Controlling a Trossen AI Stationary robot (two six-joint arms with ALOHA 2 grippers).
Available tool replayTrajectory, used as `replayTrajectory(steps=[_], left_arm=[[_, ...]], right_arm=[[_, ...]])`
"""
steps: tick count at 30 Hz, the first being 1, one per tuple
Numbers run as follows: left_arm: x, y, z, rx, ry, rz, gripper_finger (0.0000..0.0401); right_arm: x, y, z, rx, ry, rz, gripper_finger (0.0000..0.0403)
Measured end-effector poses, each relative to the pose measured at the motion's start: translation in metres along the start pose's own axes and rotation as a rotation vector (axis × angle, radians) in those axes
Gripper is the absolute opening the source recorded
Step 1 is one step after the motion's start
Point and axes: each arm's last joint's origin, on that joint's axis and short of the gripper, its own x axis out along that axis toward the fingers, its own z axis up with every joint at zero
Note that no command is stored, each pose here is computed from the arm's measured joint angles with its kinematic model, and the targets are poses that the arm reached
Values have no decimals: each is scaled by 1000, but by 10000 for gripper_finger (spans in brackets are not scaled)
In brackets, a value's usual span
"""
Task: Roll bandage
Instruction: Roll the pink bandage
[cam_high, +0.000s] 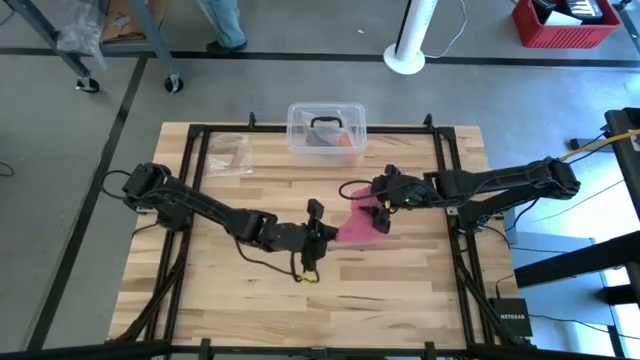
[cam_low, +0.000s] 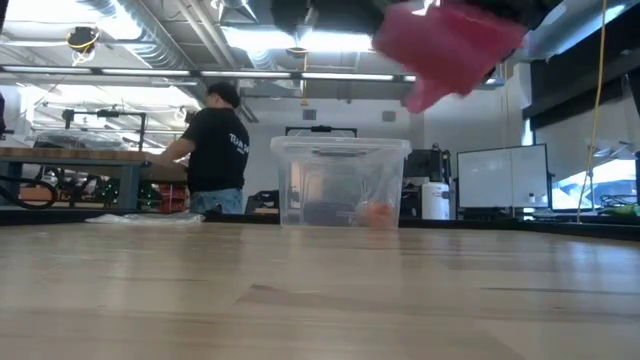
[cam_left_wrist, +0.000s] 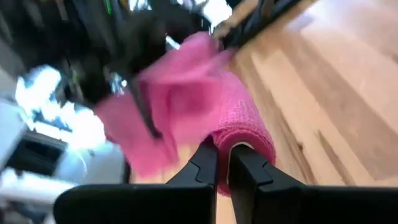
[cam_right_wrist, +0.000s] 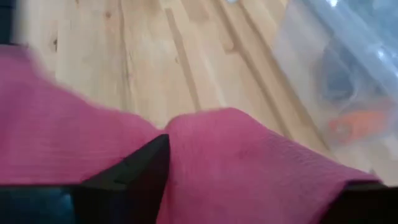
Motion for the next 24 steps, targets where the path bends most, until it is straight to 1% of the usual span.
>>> replayTrajectory(steps=[2, 4, 7, 10, 12, 14, 16, 18, 21, 22, 24], left_arm=[[4, 2, -6, -55, 0, -19, 10], [7, 5, -9, -111, -20, -62, 11], [11, 8, -12, -189, -54, -151, 11], [14, 12, -16, -293, -58, -220, 12], [17, 15, -21, -382, -49, -295, 12], [21, 19, -25, -474, -63, -405, 12], [24, 23, -28, -562, -73, -504, 12], [25, 25, -31, -674, -58, -594, 12], [24, 26, -37, -852, 26, -742, 13], [24, 26, -39, -883, 58, -774, 13], [23, 25, -42, -903, 105, -788, 13]], right_arm=[[-4, -1, 2, 39, 23, -6, 274], [-5, -1, 3, 81, 23, -16, 281], [-4, -3, 3, 99, 11, -73, 284], [-3, -6, 3, 125, 8, -116, 284], [-2, -10, 3, 169, 12, -139, 284], [-1, -15, 2, 196, 13, -176, 284], [-1, -17, 1, 209, 28, -189, 285], [-1, -16, -1, 208, 54, -169, 285], [-3, -14, -4, 189, 138, -87, 285], [-6, -13, -3, 176, 169, -49, 285], [-14, -12, 0, 174, 235, 25, 285]])
